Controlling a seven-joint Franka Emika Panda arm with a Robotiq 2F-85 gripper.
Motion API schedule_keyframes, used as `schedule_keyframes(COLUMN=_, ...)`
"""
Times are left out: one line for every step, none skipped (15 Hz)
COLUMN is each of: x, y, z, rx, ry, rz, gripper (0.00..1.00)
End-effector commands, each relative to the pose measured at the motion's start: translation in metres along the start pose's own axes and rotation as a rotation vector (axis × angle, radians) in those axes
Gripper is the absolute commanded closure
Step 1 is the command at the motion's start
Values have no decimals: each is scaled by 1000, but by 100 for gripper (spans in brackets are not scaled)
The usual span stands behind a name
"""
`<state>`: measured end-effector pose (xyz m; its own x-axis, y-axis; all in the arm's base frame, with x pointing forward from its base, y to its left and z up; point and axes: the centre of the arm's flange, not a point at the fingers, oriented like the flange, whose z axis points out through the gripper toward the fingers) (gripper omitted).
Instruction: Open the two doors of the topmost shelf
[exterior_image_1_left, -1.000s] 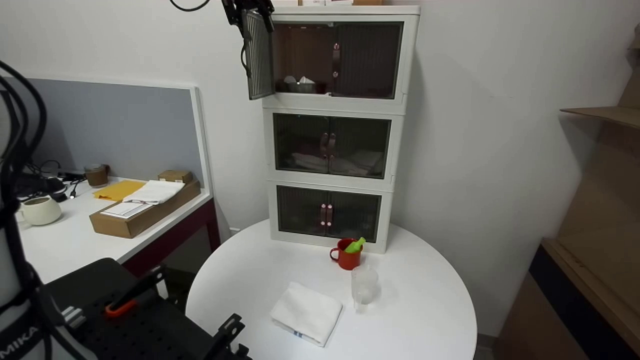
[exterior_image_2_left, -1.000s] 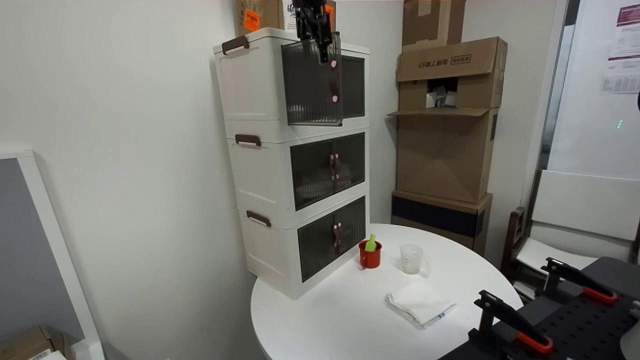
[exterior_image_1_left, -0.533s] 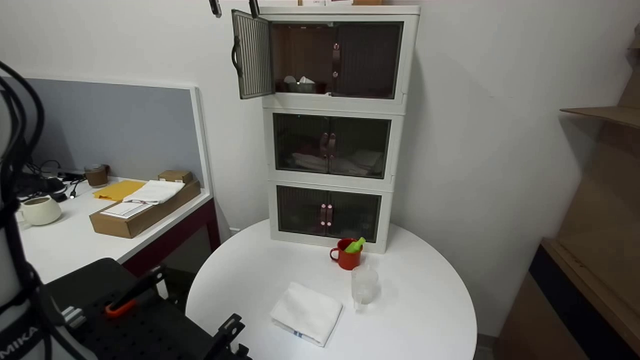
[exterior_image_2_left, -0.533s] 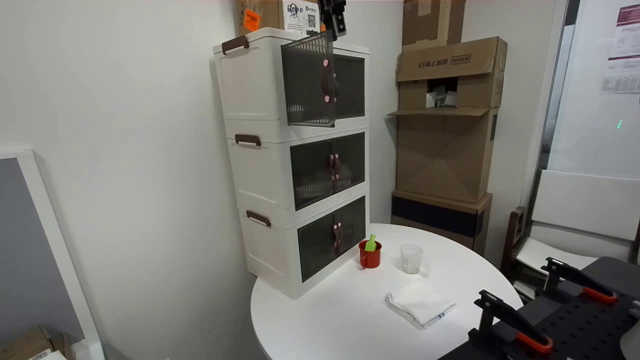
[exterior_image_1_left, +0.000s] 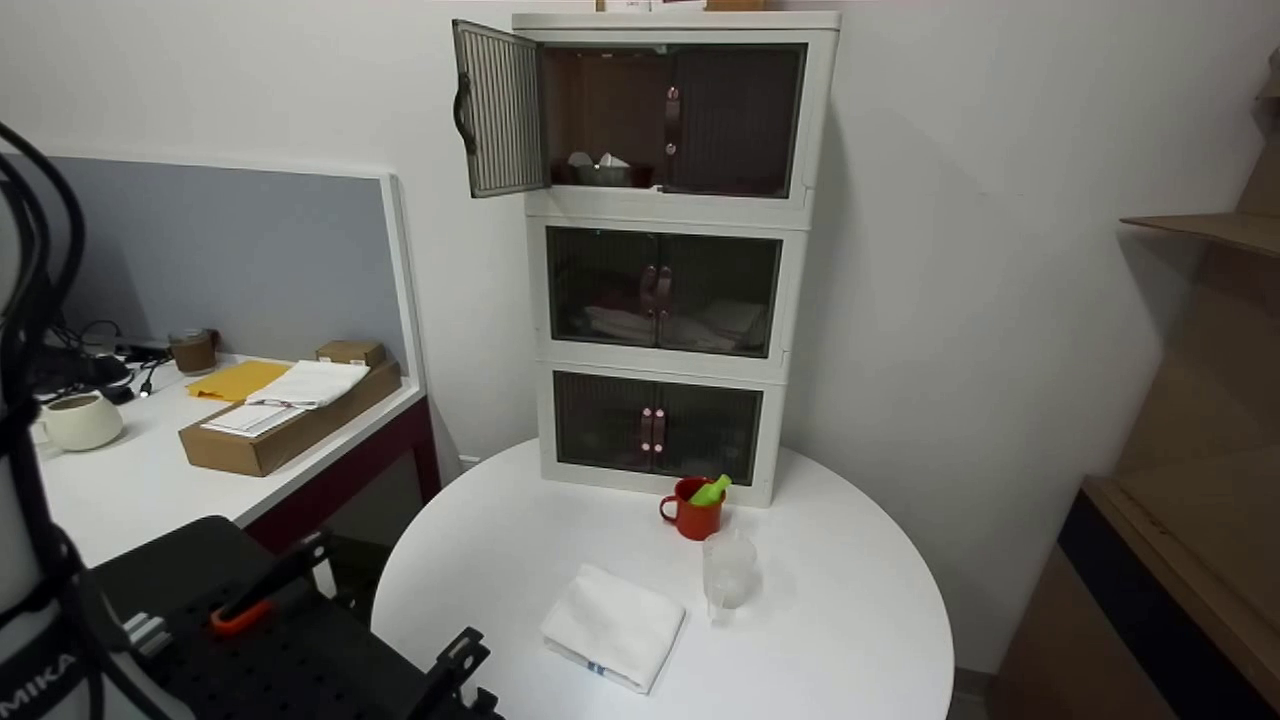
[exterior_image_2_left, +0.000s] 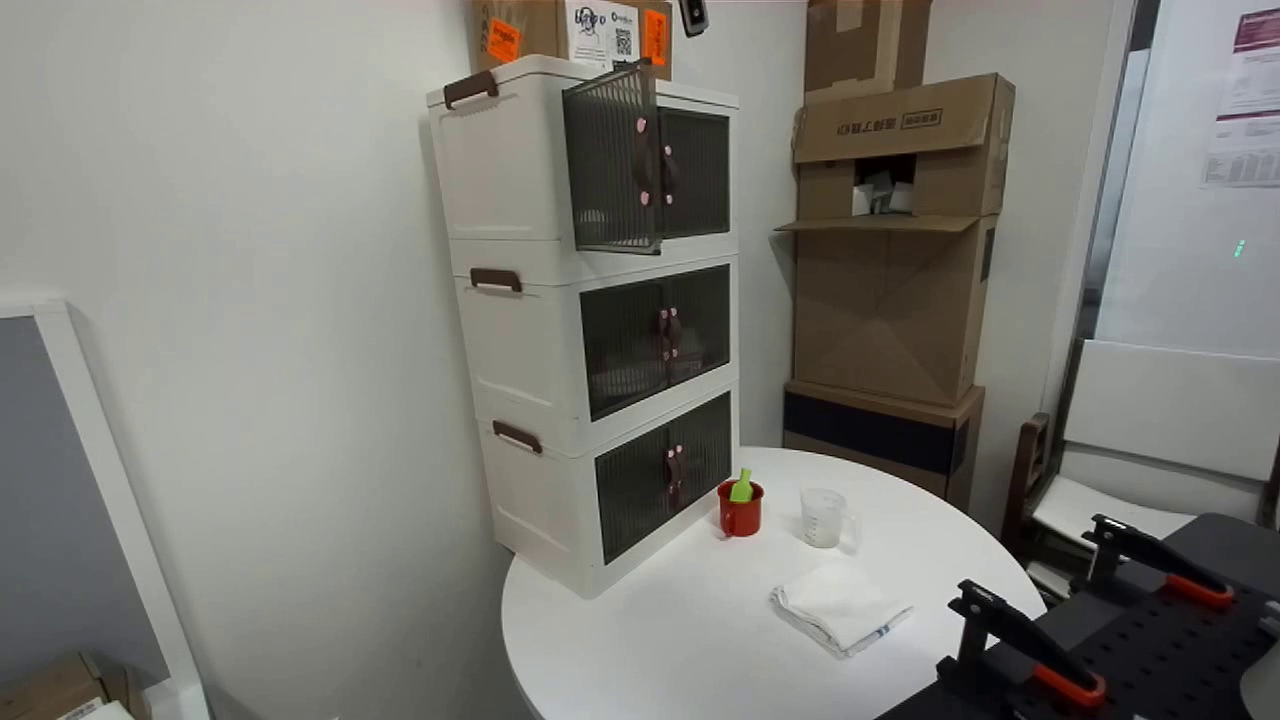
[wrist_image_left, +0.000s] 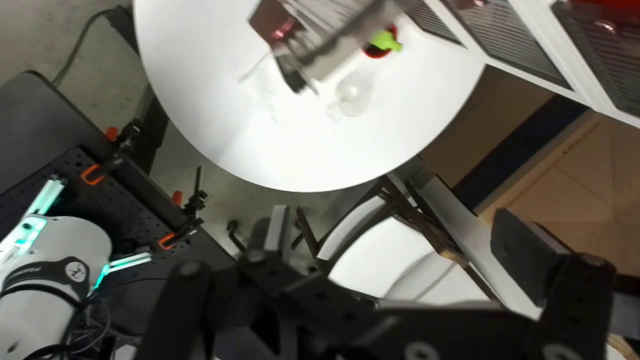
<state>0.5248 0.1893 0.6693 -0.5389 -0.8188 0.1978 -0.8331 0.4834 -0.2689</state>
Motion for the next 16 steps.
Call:
schedule_keyframes(x=59, y=-16, z=-22, rx=199, ry=-10, rz=28, gripper=0)
schedule_keyframes(x=78, y=-23, z=-27, rx=242, ry=-13, rz=45, gripper=0)
schedule_keyframes(x=95, y=-31, z=-28, rx=297, ry=-2, rz=59, gripper=0)
schedule_keyframes(x=111, y=-42, z=-25, rx=348, ry=22, rz=72, gripper=0)
schedule_keyframes(x=125, y=-55, z=-15, rx=406, ry=63, rz=76, gripper=0)
schedule_keyframes(x=123, y=-70, z=7, rx=453, ry=95, rz=55, gripper=0)
schedule_keyframes(x=127, y=-86, z=28, rx=469, ry=161, rz=42, gripper=0)
schedule_keyframes(x=123, y=-99, z=54, rx=425, ry=241, rz=92, gripper=0)
schedule_keyframes(x=126, y=-107, z=79, rx=410, ry=294, rz=122, gripper=0)
schedule_keyframes(x=124, y=-113, z=108, rx=356, ry=329, rz=177, gripper=0)
schedule_keyframes(x=121, y=-119, z=139, rx=320, ry=362, rz=216, gripper=0)
schedule_keyframes(x=116, y=-122, z=171, rx=290, ry=404, rz=249, gripper=0)
schedule_keyframes(x=113, y=-124, z=196, rx=262, ry=441, rz=286, gripper=0)
schedule_keyframes(x=126, y=-118, z=163, rx=288, ry=382, rz=219, gripper=0)
schedule_keyframes(x=121, y=-120, z=189, rx=266, ry=413, rz=241, gripper=0)
schedule_keyframes(x=117, y=-121, z=204, rx=256, ry=431, rz=251, gripper=0)
